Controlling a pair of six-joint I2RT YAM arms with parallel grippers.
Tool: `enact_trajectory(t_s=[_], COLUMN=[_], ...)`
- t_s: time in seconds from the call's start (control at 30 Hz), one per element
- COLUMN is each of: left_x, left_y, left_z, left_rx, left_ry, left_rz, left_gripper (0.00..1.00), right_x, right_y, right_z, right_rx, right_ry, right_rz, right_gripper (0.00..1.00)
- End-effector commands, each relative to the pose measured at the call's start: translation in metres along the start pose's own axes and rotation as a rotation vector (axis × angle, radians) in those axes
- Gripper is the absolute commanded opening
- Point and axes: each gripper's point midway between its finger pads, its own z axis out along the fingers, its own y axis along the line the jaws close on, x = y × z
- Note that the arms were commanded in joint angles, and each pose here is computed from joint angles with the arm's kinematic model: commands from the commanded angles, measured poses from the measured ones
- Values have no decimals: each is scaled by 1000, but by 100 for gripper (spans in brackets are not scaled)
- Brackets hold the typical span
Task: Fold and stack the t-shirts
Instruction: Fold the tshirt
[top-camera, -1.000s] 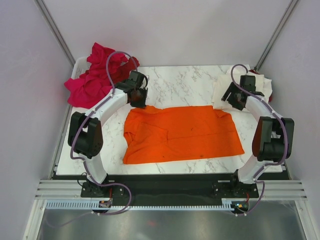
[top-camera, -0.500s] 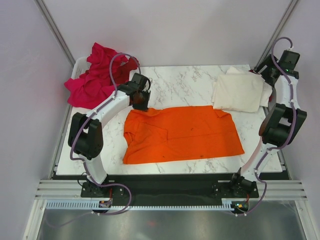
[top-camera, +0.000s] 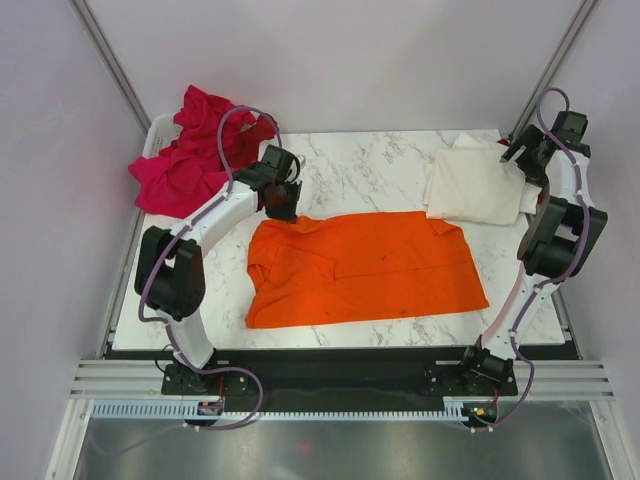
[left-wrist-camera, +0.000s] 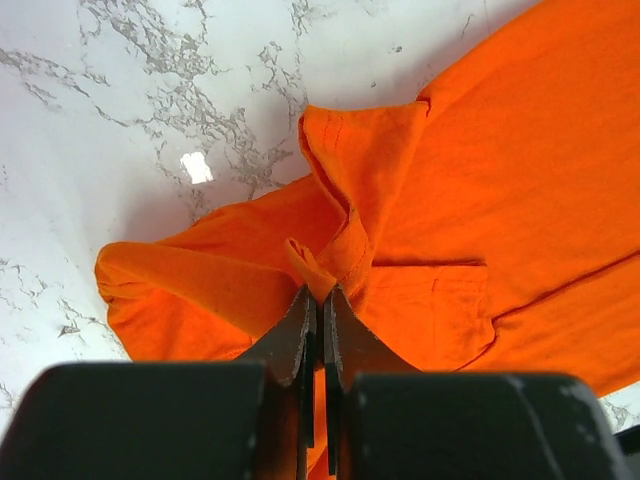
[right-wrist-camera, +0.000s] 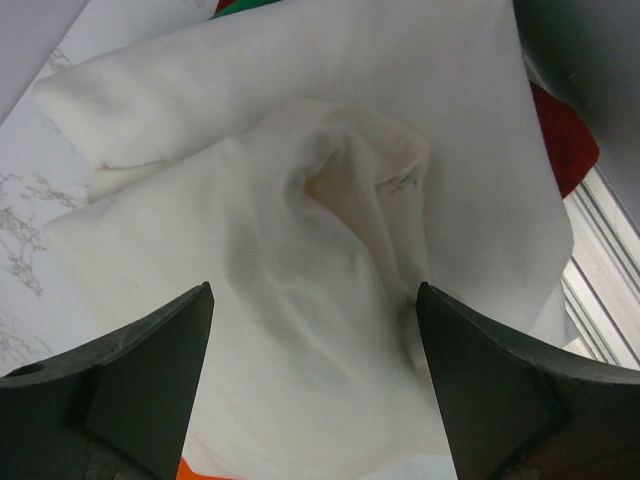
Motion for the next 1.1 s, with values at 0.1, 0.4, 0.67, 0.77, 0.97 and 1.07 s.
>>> enact_trajectory(t_s=[0.1,0.4,0.67,0.77,0.97,1.07], left_x=[-10,-7,-6,-6,-5,-5], left_y=[-12,-13,-14,-13,-12,-12], left_z=[-16,-12,-11,-11,-11,-12], left_rx=[39,33,31,29,23,23], left_ry=[-54,-44,-42,-41,-41,-43], left_rz=[23,32,37,37,38,41], left_gripper=[2,2,2,2,2,2], right_x=[-11,-4,-6,-8,5,9], right_y=[-32,-22,-4,3,9,9], right_z=[-6,-3,-3,-6,7,14], right_rx=[116,26,-70,-104,-158,-168], right_ry=[-40,-18,-19,-20,22,31], right_rz=[-13,23,53,57,84,88], right_gripper=[90,90,88,87,67,29])
